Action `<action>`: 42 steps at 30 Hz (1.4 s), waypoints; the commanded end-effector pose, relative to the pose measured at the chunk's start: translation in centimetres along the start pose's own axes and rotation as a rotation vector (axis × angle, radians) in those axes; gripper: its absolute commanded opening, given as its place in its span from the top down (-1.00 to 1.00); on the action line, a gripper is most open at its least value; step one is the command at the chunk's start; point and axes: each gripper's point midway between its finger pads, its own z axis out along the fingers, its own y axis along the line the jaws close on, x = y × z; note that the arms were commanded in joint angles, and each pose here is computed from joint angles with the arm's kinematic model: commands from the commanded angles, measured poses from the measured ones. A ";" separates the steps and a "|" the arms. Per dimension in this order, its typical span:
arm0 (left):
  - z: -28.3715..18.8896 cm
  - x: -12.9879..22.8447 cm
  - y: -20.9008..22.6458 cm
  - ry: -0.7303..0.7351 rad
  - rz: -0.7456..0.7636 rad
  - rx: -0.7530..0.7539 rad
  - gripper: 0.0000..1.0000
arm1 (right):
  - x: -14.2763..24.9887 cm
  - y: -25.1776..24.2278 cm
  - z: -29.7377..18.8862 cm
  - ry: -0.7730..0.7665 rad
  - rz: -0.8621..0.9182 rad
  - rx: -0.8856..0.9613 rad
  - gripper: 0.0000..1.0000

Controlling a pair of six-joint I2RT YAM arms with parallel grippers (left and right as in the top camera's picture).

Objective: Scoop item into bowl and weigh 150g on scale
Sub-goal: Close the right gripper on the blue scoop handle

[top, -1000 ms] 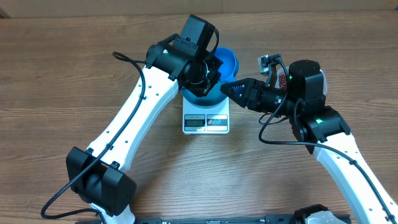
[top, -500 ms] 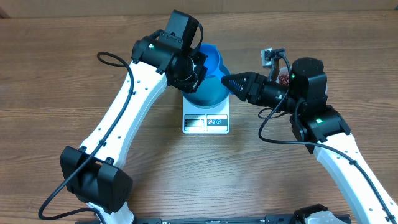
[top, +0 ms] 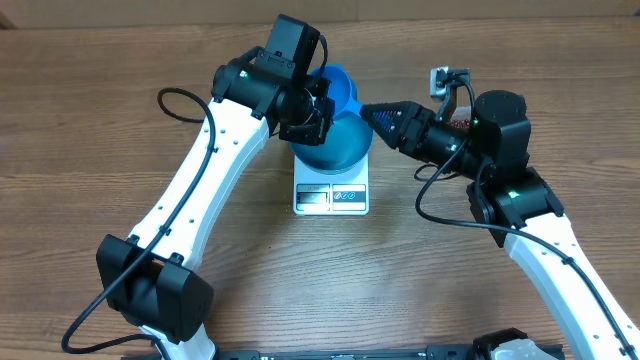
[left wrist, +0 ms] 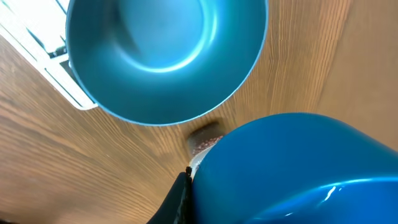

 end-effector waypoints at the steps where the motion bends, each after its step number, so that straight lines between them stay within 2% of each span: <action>1: -1.1 1.0 -0.7 0.022 -0.083 0.036 0.92 | -1.0 0.7 -0.2 -0.040 0.004 0.001 -0.03; 6: -1.1 2.3 -0.4 0.085 -0.114 0.015 0.91 | -1.3 0.5 -0.2 -0.061 0.004 0.016 -0.01; 11: -1.2 3.1 -0.4 0.132 -0.115 0.007 0.91 | -1.7 0.3 -0.2 -0.082 0.002 0.028 0.21; 23: -1.1 3.8 0.1 0.149 -0.132 -0.012 0.91 | -2.9 0.3 -0.3 -0.141 -0.017 0.037 0.25; 32: -1.0 4.4 0.3 0.153 -0.138 -0.019 0.91 | -2.9 0.1 -0.3 -0.144 -0.011 0.050 0.65; 42: -1.0 4.1 0.2 0.139 -0.153 -0.014 0.91 | -2.7 -0.1 -0.3 -0.135 -0.005 0.056 0.65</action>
